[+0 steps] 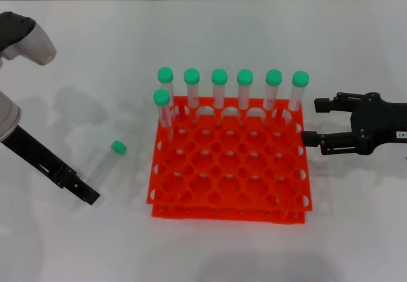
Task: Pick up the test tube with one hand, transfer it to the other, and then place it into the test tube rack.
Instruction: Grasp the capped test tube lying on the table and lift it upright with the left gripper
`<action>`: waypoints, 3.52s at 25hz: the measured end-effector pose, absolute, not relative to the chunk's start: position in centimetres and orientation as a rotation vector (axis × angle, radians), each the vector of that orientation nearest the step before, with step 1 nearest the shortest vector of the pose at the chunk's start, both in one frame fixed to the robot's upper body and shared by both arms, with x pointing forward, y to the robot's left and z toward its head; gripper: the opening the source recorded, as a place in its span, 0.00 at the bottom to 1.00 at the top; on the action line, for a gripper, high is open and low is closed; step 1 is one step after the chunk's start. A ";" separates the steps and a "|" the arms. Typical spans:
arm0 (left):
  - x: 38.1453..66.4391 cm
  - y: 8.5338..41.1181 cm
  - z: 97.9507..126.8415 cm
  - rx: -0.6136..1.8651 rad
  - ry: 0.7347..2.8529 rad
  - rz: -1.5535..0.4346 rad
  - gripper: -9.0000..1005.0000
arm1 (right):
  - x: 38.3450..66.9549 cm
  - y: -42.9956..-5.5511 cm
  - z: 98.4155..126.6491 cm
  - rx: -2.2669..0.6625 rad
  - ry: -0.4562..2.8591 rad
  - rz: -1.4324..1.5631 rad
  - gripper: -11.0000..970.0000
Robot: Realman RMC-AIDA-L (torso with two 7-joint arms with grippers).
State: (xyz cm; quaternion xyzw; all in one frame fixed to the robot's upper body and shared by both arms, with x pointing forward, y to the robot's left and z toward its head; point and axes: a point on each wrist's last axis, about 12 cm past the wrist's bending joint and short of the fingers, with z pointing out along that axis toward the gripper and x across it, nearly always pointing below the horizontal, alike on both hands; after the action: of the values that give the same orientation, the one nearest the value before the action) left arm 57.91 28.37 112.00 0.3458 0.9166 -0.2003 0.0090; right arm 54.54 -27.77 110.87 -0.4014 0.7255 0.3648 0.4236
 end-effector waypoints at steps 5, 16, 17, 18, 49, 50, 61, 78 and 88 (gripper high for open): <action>57.8 28.3 111.8 1.086 2.868 -0.632 0.71 | 54.5 -27.8 110.9 -1.004 1.816 0.913 0.89; 57.9 28.5 111.8 1.078 2.884 -0.601 0.61 | 54.4 -27.9 110.8 -1.001 1.819 0.913 0.89; 57.9 28.5 111.8 1.076 2.885 -0.600 0.60 | 54.4 -27.9 110.8 -1.001 1.819 0.913 0.89; 58.0 28.5 111.8 1.075 2.885 -0.598 0.59 | 54.4 -27.9 110.8 -1.001 1.819 0.913 0.89; 58.4 27.9 111.9 1.110 2.913 -0.546 0.39 | 54.5 -27.8 110.6 -1.002 1.815 0.914 0.89; 58.4 27.9 111.9 1.112 2.914 -0.542 0.38 | 54.5 -27.8 110.6 -1.002 1.815 0.914 0.89; 58.6 27.6 112.0 1.121 2.906 -0.536 0.34 | 54.4 -27.9 110.5 -0.999 1.817 0.913 0.89; 58.5 27.5 111.6 1.122 2.917 -0.529 0.32 | 54.4 -27.9 110.6 -1.001 1.816 0.913 0.89; 58.6 27.4 111.3 1.116 2.926 -0.540 0.25 | 54.5 -27.9 110.7 -1.002 1.812 0.910 0.89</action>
State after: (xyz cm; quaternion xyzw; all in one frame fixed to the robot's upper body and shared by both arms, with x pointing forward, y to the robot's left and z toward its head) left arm 58.56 27.35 111.31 0.3512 0.9206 -0.1698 -0.0179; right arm 54.47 -27.89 110.65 -0.4008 0.7249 0.3642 0.4258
